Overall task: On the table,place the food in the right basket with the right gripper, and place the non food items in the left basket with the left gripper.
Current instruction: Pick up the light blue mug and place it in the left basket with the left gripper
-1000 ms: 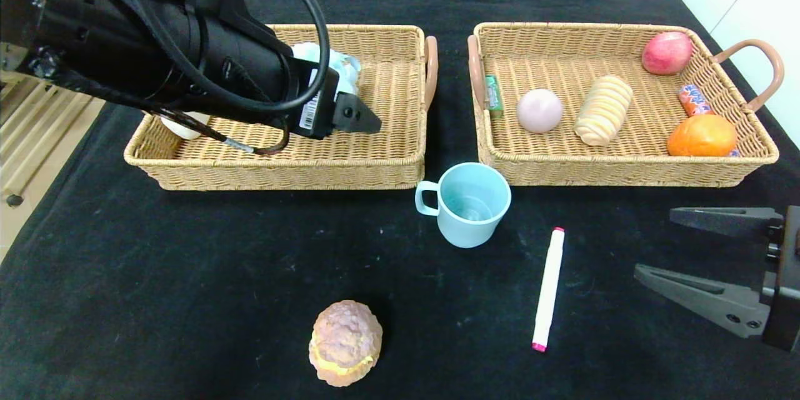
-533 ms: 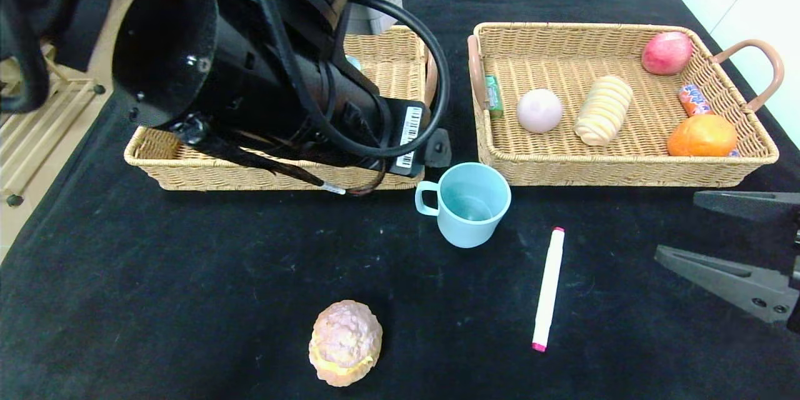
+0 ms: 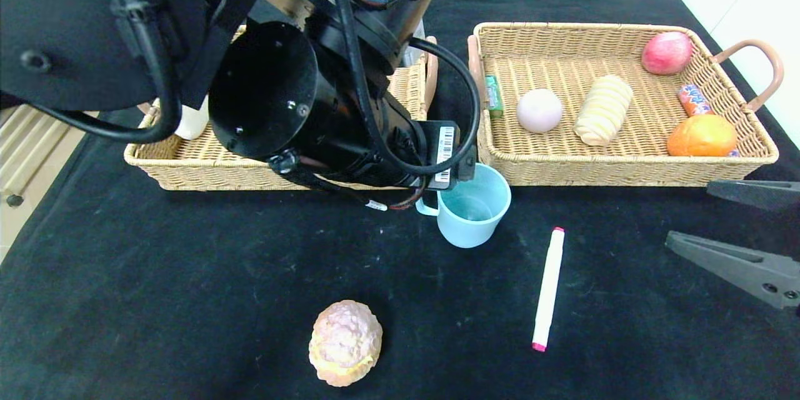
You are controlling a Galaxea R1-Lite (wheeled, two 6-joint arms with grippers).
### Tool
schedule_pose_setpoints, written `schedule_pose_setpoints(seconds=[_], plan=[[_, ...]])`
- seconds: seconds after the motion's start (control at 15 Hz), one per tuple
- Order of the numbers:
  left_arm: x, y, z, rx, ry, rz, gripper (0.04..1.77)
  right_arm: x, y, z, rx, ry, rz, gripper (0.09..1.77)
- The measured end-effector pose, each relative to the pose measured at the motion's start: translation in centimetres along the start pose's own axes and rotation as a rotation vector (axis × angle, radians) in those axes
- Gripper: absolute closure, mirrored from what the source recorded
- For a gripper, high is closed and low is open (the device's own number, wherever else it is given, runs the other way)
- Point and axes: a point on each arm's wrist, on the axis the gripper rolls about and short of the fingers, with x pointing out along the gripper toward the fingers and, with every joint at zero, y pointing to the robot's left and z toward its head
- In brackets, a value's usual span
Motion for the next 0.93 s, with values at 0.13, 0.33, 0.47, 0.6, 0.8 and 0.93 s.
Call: schedule_pose_setpoints(seconds=[0.13, 0.33, 0.47, 0.6, 0.8, 0.93], plan=[[0.7, -0.3, -0.3, 0.005, 0.015, 0.003, 0.09, -0.1, -0.1, 0.1, -0.001, -0.004, -0.005, 0.15], [1.9, -0.8, -0.6, 0.01, 0.031, 0.005, 0.09, -0.2, -0.1, 0.2, -0.002, -0.007, -0.012, 0.15], [2.4, -1.1, -0.9, 0.016, 0.039, 0.006, 0.09, -0.2, -0.2, 0.2, -0.002, -0.007, -0.014, 0.15], [2.8, -1.3, -1.0, 0.019, 0.045, 0.008, 0.09, -0.2, -0.2, 0.2, -0.003, -0.007, -0.015, 0.15], [3.2, -1.4, -1.1, 0.021, 0.051, 0.011, 0.09, -0.2, -0.2, 0.1, -0.001, -0.003, -0.013, 0.15], [3.6, -1.5, -1.2, 0.022, 0.054, 0.012, 0.09, -0.1, -0.2, 0.1, -0.001, -0.002, -0.012, 0.15]])
